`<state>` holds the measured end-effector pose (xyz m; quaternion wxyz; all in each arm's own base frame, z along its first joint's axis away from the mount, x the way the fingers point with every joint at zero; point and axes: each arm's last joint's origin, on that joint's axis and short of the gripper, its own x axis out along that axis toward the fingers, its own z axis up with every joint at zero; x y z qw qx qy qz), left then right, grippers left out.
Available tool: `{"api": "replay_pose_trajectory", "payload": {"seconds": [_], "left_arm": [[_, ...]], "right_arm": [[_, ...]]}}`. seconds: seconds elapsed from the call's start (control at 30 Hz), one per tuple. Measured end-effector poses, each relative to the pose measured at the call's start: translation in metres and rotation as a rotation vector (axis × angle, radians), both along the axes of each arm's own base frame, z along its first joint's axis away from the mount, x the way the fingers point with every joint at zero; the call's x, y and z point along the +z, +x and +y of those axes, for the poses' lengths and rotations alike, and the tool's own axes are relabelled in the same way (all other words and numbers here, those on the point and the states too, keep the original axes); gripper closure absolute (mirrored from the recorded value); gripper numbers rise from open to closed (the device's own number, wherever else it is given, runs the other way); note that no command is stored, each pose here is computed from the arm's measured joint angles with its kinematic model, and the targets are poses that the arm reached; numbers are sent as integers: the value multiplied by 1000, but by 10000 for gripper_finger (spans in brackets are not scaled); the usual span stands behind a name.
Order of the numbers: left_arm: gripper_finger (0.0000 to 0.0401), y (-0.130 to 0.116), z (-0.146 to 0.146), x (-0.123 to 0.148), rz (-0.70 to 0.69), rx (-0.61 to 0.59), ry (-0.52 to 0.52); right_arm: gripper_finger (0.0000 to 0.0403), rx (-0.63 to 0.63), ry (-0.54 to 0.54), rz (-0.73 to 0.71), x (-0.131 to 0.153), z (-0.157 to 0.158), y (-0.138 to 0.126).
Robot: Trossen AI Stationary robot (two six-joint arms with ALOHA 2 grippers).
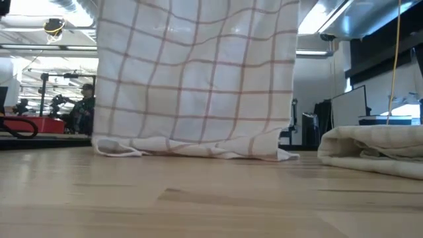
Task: Fold towel
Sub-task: Fold the white with brown pattern towel on the table
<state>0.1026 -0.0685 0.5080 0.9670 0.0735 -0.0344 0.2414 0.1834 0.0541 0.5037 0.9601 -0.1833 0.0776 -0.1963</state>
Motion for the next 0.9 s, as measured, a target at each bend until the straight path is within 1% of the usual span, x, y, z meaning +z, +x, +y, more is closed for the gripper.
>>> {"api": "replay_pose_trajectory", "payload": {"seconds": [0.1,0.17,0.27,0.37,0.53,0.63,0.7,0.8,0.9], "left_arm": [[400,10,-24,-7,1,-104,-21],[400,17,-43,-11,-3,-177,-23],[400,24,-71,-15,-1,-240,3],[400,26,-97,-17,-22,-295,3],[400,23,-128,-12,-134,-359,-85],[400,17,-134,-2,-231,-391,-99],[400,12,-133,10,-283,-394,-83],[400,5,-127,29,-317,-383,-31],[400,1,-118,44,-324,-361,-19]], "right_arm": [[400,100,21,-9,-1,22,-6],[400,173,62,-35,1,36,-11],[399,270,122,-63,2,56,-17],[399,335,150,-82,1,76,-21],[399,423,197,-171,9,105,-28],[398,447,178,-265,21,118,-34],[398,434,157,-319,35,121,-40],[398,374,131,-347,55,118,-49],[398,300,142,-339,66,112,-52]]}}
